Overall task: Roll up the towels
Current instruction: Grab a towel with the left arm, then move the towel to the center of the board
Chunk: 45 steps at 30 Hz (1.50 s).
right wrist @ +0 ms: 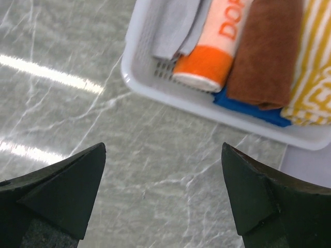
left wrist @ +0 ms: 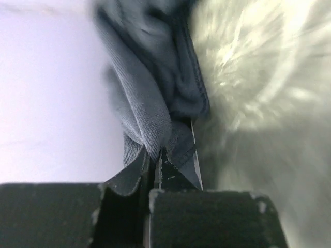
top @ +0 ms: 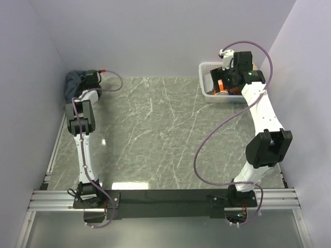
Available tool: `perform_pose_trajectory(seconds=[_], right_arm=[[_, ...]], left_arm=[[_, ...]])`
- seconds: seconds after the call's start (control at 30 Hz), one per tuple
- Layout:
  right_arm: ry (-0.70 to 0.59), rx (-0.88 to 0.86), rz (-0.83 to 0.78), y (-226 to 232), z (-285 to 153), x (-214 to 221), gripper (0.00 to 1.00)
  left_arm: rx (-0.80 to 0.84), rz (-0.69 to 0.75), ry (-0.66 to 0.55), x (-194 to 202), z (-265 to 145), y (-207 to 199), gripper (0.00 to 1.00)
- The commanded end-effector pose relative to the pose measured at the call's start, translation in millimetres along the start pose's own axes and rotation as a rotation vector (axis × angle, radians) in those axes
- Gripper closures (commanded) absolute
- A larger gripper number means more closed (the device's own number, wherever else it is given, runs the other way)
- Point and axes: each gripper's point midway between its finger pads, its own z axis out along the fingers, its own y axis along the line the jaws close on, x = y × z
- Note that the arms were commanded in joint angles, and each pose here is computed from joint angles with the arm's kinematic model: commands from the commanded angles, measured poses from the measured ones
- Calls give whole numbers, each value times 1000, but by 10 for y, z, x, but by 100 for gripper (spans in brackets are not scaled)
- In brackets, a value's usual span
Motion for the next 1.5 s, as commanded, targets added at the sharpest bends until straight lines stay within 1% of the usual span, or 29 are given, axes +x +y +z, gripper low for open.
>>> perform_pose_trajectory(seconds=[0.0,0.03,0.07,0.1,0.13,0.17,0.2,0.27,0.3,0.33,0.37,0.43,0.47,0.53,0.57,0.63,0.7,0.73,0.8,0.83,0.87,0.9,0.97,1.0,1.07,1.17,1.3,1.33,1.47], right_arm=[[-121,-52,-28,128,-299,-205,2],[-114,-77,-30,173,-305,-165,3],[-110,-93,-36,202,-311,-151,4],[-105,-118,-38,238,-313,-123,5],[-90,-137,-45,266,-316,-66,6],[-81,-153,-47,287,-319,-30,7],[-78,-167,-52,302,-350,-5,7],[-49,-227,-60,369,-374,125,8],[-39,-242,-62,394,-373,170,8],[-22,-267,-58,413,-387,260,9],[-16,-282,-57,431,-397,297,10],[0,-302,-51,458,-405,404,10],[-3,-317,-54,479,-409,428,10],[1,-329,-61,503,-401,494,11],[1,-339,-64,523,-400,513,11],[8,-360,-71,551,-381,551,11],[13,-381,-74,578,-352,556,12],[9,-389,-84,582,-352,538,12],[9,-406,-88,602,-330,533,12],[3,-410,-93,606,-333,516,12],[4,-418,-96,615,-316,523,12],[7,-429,-94,632,-292,535,12],[12,-453,-109,695,-259,556,12],[22,-467,-110,730,-220,576,12],[22,-492,-134,860,-160,562,12],[5,-510,-172,1075,0,486,13],[33,-528,-225,1434,404,468,13],[21,-527,-226,1485,457,355,13],[81,-567,-188,1870,920,328,14]], left_arm=[[70,-189,-283,-1034,-1145,876,99],[270,-177,-360,-1204,-1587,682,99],[379,-152,-441,-1429,-1974,499,100],[474,-128,-460,-1424,-2215,220,99],[551,-165,-541,-1543,-2598,236,99],[704,-82,-546,-1530,-3028,-137,100],[792,-50,-564,-1515,-3284,-298,100],[988,-56,-667,-1632,-4010,-455,100],[1085,-50,-679,-1589,-4292,-483,100],[1175,-87,-773,-1722,-4706,-347,100],[1249,-105,-792,-1714,-4903,-364,100],[1337,-177,-877,-1807,-5323,-7,100],[1389,-212,-979,-1898,-5593,244,100],[1425,-281,-1064,-1960,-5841,560,100],[1459,-283,-1158,-1977,-6051,768,99],[1475,-313,-1262,-1994,-6269,1033,100],[1510,-355,-1300,-1938,-6400,1183,100],[1489,-388,-1326,-1957,-6353,1282,100],[1531,-450,-1275,-1861,-6262,1269,100],[1497,-505,-1247,-1831,-6031,1328,100],[1515,-545,-1162,-1759,-5819,1156,100],[1490,-611,-1112,-1667,-5670,1198,100],[1399,-739,-954,-1434,-4999,1059,100],[1369,-760,-902,-1331,-4842,1019,100],[1255,-721,-796,-1128,-4476,836,100],[1204,-676,-623,-827,-4156,454,99],[1143,-707,-425,-508,-3748,169,99],[1148,-722,-375,-415,-3657,95,99],[1147,-754,-309,-280,-3515,19,96]])
